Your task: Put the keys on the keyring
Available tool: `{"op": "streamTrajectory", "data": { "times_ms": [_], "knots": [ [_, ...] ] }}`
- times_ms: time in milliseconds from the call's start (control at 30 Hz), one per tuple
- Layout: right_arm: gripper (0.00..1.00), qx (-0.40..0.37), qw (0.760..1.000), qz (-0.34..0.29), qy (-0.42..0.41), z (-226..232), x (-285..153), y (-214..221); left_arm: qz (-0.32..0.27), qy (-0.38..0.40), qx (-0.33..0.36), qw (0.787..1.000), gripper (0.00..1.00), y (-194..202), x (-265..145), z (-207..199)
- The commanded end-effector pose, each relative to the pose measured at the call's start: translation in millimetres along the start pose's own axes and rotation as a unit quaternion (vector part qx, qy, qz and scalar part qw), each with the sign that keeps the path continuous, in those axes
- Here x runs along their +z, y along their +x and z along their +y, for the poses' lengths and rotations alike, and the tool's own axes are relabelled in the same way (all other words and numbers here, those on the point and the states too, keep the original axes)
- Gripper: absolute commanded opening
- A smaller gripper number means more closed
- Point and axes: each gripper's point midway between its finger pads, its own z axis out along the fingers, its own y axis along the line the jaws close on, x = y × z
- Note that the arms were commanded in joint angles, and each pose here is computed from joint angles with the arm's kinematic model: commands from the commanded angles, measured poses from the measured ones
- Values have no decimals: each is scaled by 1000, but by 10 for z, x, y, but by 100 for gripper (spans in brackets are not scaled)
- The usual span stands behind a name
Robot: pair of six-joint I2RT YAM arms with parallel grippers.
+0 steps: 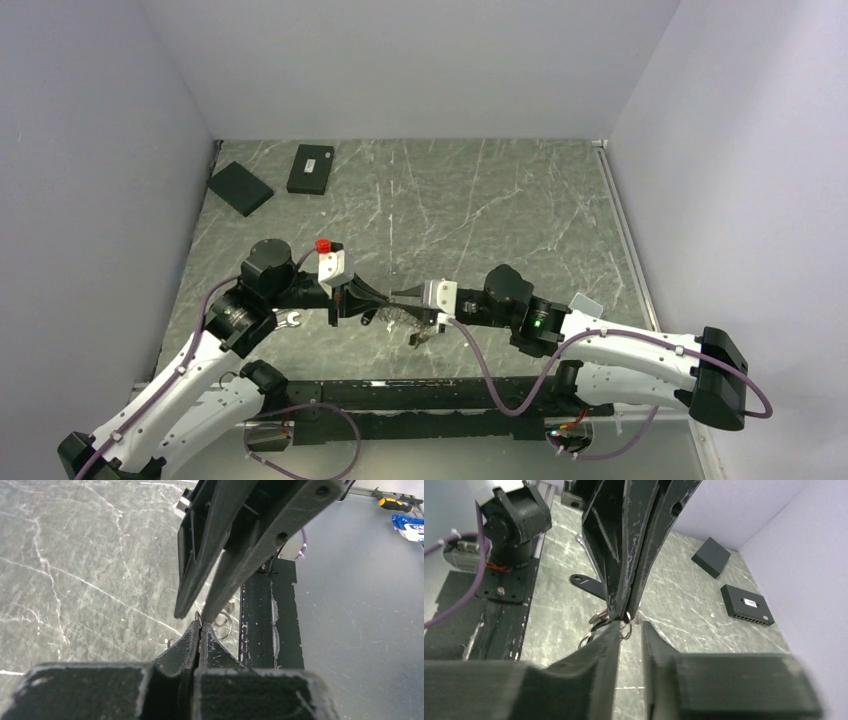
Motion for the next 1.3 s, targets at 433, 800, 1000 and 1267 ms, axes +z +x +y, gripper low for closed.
{"op": "streamTrajectory", "data": {
  "times_ms": [433, 800, 1000, 1267],
  "knots": [
    [57, -3, 996, -58, 63, -292, -49, -460, -27, -135, -110, 984, 0, -259, -120, 292],
    [66, 48, 996, -12, 78, -237, 85, -12, -37, -183, -184, 965, 0, -348, -177, 385],
    [67, 34, 997, 32, 60, -196, 253, 266, -30, -189, -180, 965, 0, -335, -221, 366],
    [21, 39, 995, 69, 61, -147, 261, 528, -19, -173, -173, 969, 0, -306, -219, 298]
  ]
}}
